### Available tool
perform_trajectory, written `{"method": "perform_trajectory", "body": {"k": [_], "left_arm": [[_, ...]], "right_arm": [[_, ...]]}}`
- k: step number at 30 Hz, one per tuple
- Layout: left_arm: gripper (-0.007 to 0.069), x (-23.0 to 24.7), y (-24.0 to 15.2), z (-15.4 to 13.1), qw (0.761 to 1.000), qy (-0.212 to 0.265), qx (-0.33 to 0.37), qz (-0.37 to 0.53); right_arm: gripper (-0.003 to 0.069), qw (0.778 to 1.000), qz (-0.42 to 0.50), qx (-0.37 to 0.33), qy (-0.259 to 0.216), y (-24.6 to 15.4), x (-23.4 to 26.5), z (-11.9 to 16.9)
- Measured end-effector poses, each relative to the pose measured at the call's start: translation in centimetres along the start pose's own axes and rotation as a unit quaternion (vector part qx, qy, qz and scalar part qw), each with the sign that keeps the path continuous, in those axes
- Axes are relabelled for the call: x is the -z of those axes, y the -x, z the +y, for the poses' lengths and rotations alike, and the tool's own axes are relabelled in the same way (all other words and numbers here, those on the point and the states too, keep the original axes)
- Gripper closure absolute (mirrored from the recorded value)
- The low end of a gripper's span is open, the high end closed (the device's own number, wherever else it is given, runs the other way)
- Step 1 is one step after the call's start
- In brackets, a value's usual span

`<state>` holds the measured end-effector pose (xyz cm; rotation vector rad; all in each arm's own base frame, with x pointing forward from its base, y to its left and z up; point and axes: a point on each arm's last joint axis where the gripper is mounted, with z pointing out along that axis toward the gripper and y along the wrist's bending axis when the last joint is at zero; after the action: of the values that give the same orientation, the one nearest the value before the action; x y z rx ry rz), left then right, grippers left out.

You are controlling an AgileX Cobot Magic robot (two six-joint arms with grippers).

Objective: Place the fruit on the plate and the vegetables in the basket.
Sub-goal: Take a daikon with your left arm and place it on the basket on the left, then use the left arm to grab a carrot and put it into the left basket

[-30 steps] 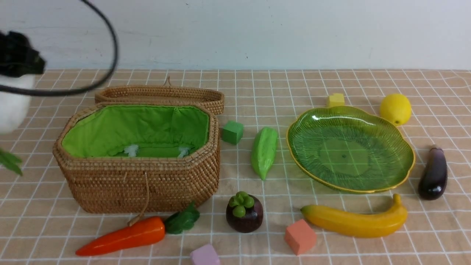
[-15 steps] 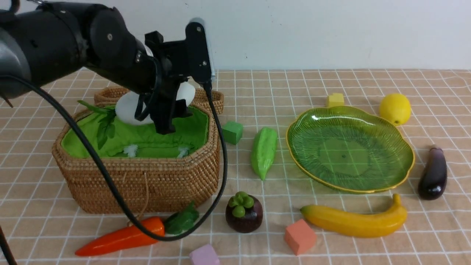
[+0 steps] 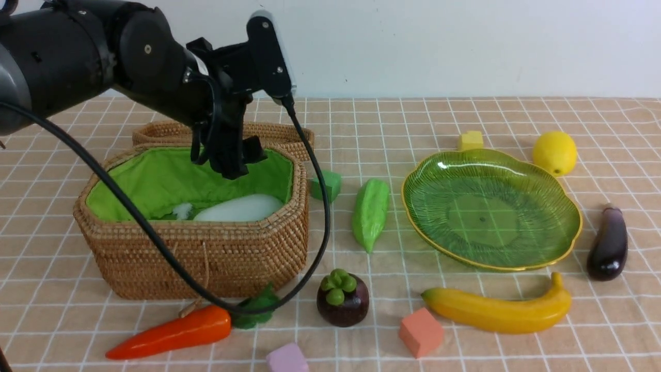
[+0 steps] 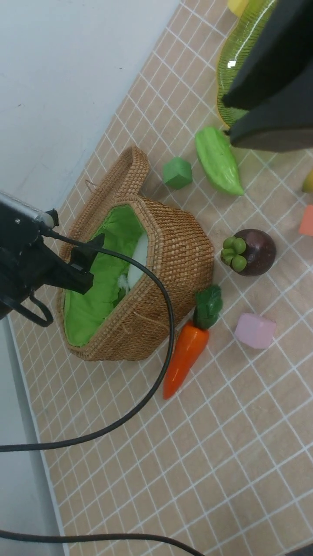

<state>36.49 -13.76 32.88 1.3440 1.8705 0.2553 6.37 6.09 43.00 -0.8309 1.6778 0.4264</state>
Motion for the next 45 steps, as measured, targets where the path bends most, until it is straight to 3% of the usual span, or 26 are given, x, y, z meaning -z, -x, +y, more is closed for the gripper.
{"method": "perform_trajectory", "body": {"k": [2, 4, 6, 9, 12, 16, 19, 23, 26, 27, 29, 32, 37, 45], "left_arm": [[-0.0004, 1.0, 0.2, 0.0, 0.999, -0.004, 0.042, -0.002], [0.0077, 2.8, 0.5, -0.3, 0.993, -0.02, 0.117, 0.0], [0.0237, 5.0, 0.4, -0.8, 0.977, -0.05, 0.208, 0.021], [0.0517, 7.3, -0.8, -2.5, 0.959, -0.102, 0.252, 0.085], [0.0638, 8.1, -3.2, -5.7, 0.942, -0.16, 0.252, 0.155], [0.0638, 7.8, -6.2, -10.0, 0.929, -0.203, 0.234, 0.203], [0.0634, 6.8, -8.6, -13.7, 0.935, -0.223, 0.184, 0.204], [0.0545, 5.0, -10.1, -15.6, 0.952, -0.214, 0.132, 0.175], [0.0335, 3.7, -10.6, -16.0, 0.964, -0.184, 0.119, 0.147], [0.0321, 3.6, -10.6, -15.9, 0.966, -0.18, 0.119, 0.146], [0.0154, 2.9, -10.5, -15.5, 0.973, -0.153, 0.113, 0.129], [0.0059, 1.8, -11.1, -15.0, 0.974, -0.132, 0.126, 0.137], [0.0074, -0.1, -13.0, -14.4, 0.966, -0.12, 0.157, 0.164], [0.0229, -2.4, -14.2, -15.5, 0.957, -0.146, 0.154, 0.197]], "right_arm": [[0.0572, 1.0, 0.0, 0.0, 0.0, 0.0, 0.0, 0.0], [0.0571, 1.0, 0.001, 0.0, 0.001, 0.0, 0.0, 0.0], [0.0571, 1.0, 0.006, -0.001, 0.005, -0.1, 0.0, 0.1], [0.0571, 1.0, 0.012, -0.001, 0.01, -0.2, 0.0, 0.2], [0.0571, 1.0, 0.016, -0.002, 0.015, -0.3, 0.0, 0.3], [0.0571, 1.0, 0.017, -0.004, 0.018, -0.3, 0.0, 0.3], [0.0568, 1.0, 0.015, -0.007, 0.02, -0.3, 0.0, 0.4], [0.0568, 1.0, 0.013, -0.009, 0.023, -0.2, 0.0, 0.4], [0.0565, 1.0, 0.013, -0.011, 0.023, -0.2, 0.0, 0.4], [0.0565, 1.0, 0.013, -0.011, 0.023, -0.2, 0.0, 0.4], [0.0565, 1.0, 0.011, -0.014, 0.026, -0.2, 0.0, 0.5], [0.0564, 0.999, 0.01, -0.018, 0.033, -0.2, 0.0, 0.6], [0.0564, 0.999, 0.019, -0.02, 0.044, -0.3, 0.0, 0.8], [0.0561, 0.998, 0.022, -0.023, 0.052, -0.4, 0.1, 0.9]]}}
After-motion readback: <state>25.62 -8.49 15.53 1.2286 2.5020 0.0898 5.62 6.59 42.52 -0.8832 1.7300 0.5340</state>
